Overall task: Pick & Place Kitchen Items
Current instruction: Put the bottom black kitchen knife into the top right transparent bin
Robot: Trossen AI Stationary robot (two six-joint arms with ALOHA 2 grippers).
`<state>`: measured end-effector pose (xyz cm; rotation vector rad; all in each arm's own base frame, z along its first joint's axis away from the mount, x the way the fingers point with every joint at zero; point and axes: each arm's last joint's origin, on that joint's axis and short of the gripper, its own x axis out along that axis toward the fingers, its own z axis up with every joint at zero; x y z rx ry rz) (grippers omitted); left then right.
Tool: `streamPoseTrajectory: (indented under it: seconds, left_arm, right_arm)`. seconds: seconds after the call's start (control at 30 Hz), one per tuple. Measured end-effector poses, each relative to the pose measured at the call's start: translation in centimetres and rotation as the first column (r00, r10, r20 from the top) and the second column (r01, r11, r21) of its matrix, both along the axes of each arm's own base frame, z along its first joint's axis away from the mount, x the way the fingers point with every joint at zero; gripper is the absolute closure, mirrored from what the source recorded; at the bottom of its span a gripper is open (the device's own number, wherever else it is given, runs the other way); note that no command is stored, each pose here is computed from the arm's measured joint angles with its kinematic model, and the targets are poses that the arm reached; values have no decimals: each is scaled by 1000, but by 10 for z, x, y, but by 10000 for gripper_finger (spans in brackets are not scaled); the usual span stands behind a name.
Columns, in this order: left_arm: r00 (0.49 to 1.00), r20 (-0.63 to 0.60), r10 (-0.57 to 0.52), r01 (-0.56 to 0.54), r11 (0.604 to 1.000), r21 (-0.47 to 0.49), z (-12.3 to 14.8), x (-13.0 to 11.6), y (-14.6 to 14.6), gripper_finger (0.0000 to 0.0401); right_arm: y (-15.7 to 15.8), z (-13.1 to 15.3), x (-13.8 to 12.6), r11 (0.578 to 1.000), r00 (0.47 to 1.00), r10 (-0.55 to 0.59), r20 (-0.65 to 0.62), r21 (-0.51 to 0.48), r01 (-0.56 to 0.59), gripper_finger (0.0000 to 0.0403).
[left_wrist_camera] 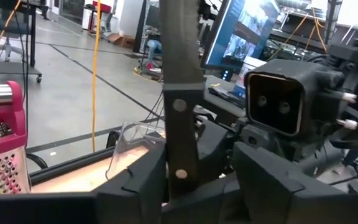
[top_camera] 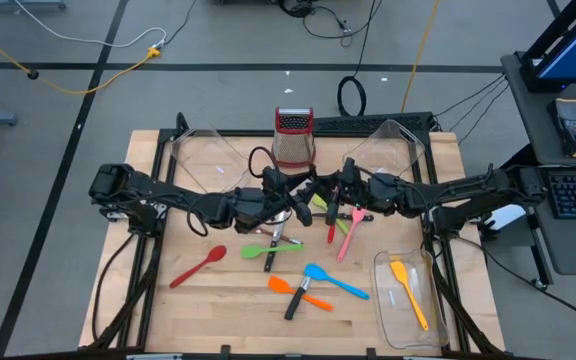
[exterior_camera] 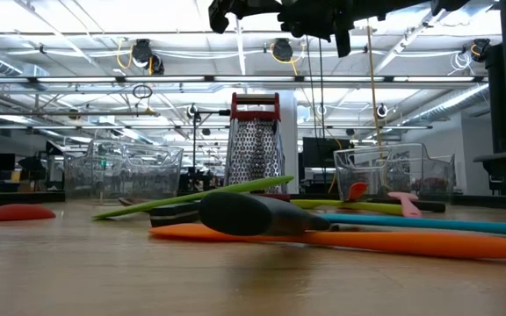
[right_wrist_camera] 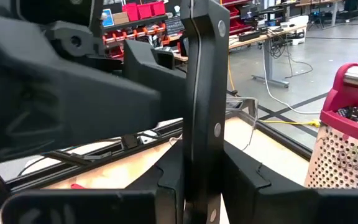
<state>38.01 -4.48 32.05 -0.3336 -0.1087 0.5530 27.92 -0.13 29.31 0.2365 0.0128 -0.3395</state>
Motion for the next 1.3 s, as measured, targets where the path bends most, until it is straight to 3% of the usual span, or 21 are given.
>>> streamPoseTrajectory:
  seconds: [0.33,0.57,0.73,0.93,1.1,1.3]
  left_arm:
    - [997,-77,-17,25,993,115,13,-13,-11,162]
    - [983,-157,94,-68,984,165,31,-40,-14,160]
    - [961,-218,168,-138,979,149,32,-54,-14,160]
    - [930,-294,221,-192,974,124,19,-59,-12,160]
    - [900,-353,255,-240,967,88,8,-63,-4,160]
    - [851,-428,304,-298,951,84,-2,-67,12,160]
  right_arm:
    - [-4,0,-3,998,998,-55,-12,-3,55,341]
    - [-17,6,-15,994,993,-112,-47,3,112,341]
    - [-32,12,-37,980,978,-186,-92,58,192,341]
    - [-47,17,-73,923,924,-343,-167,119,365,341]
    - [-54,18,-102,853,860,-459,-221,160,496,341]
    - [-58,10,-124,770,798,-514,-315,241,591,341]
